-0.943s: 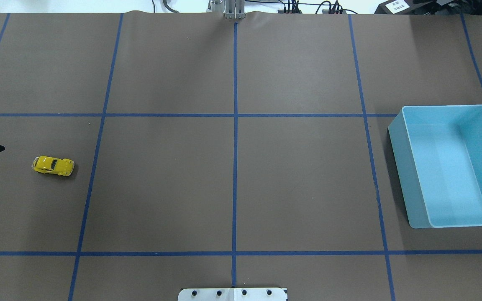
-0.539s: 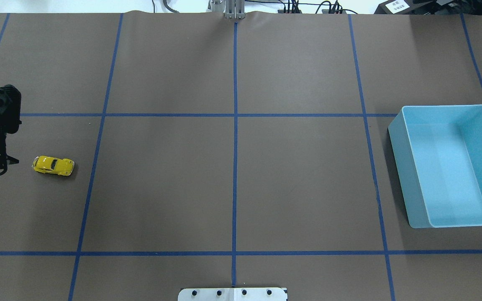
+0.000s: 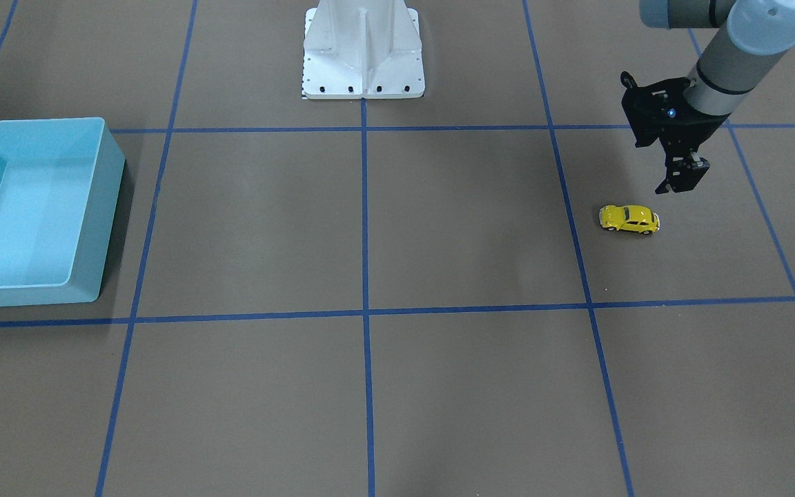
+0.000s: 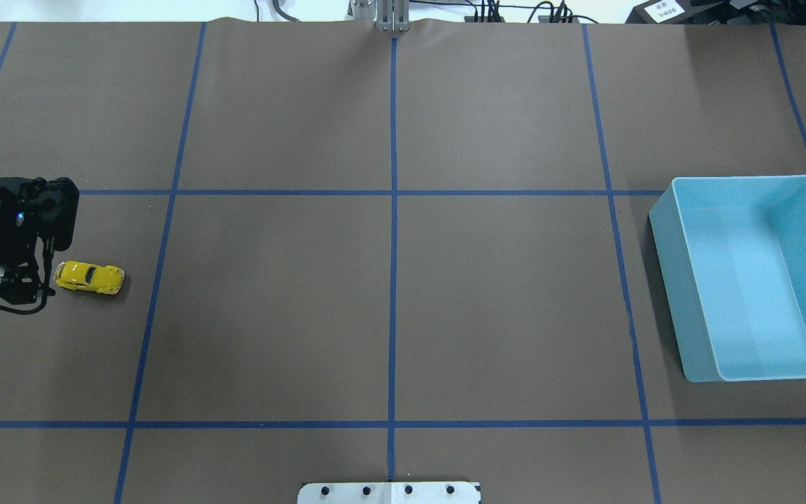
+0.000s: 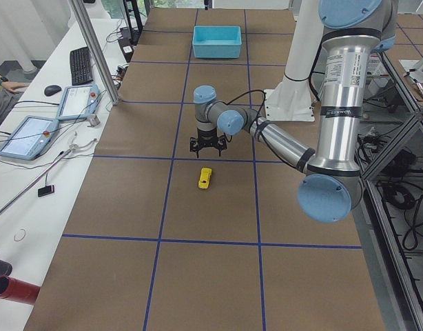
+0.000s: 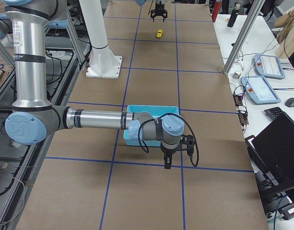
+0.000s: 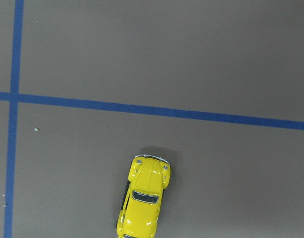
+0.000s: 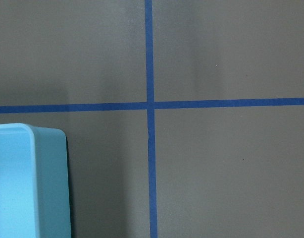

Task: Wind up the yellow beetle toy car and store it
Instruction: 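Move the left gripper down over the yellow beetle toy car, then press the left gripper down onto the car's roof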

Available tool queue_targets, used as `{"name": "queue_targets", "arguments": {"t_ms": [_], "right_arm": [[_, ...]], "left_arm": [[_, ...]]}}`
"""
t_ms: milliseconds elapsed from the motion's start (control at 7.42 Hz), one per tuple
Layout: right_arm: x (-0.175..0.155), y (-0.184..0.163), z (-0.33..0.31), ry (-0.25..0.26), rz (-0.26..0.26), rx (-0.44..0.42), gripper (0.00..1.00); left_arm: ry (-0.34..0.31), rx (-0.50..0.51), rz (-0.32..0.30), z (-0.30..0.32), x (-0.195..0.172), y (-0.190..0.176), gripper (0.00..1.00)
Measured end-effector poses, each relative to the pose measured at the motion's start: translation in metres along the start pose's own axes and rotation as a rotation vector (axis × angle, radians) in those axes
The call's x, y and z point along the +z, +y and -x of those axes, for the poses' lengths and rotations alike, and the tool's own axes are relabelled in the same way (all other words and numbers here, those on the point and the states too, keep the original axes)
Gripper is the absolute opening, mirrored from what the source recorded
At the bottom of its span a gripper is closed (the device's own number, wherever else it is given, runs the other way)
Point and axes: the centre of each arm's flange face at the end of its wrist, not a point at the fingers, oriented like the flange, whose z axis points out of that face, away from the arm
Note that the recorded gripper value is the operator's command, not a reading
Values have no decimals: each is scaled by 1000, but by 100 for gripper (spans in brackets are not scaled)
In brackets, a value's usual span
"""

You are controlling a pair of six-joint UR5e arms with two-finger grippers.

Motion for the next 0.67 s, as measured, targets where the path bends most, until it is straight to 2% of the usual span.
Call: {"name": "queue_targets", "arguments": {"t_ms": [673], "right_arm": [[9, 8, -9, 3, 19, 19, 100]], "left_arm": [[-19, 48, 79, 10, 51, -24, 100]]}}
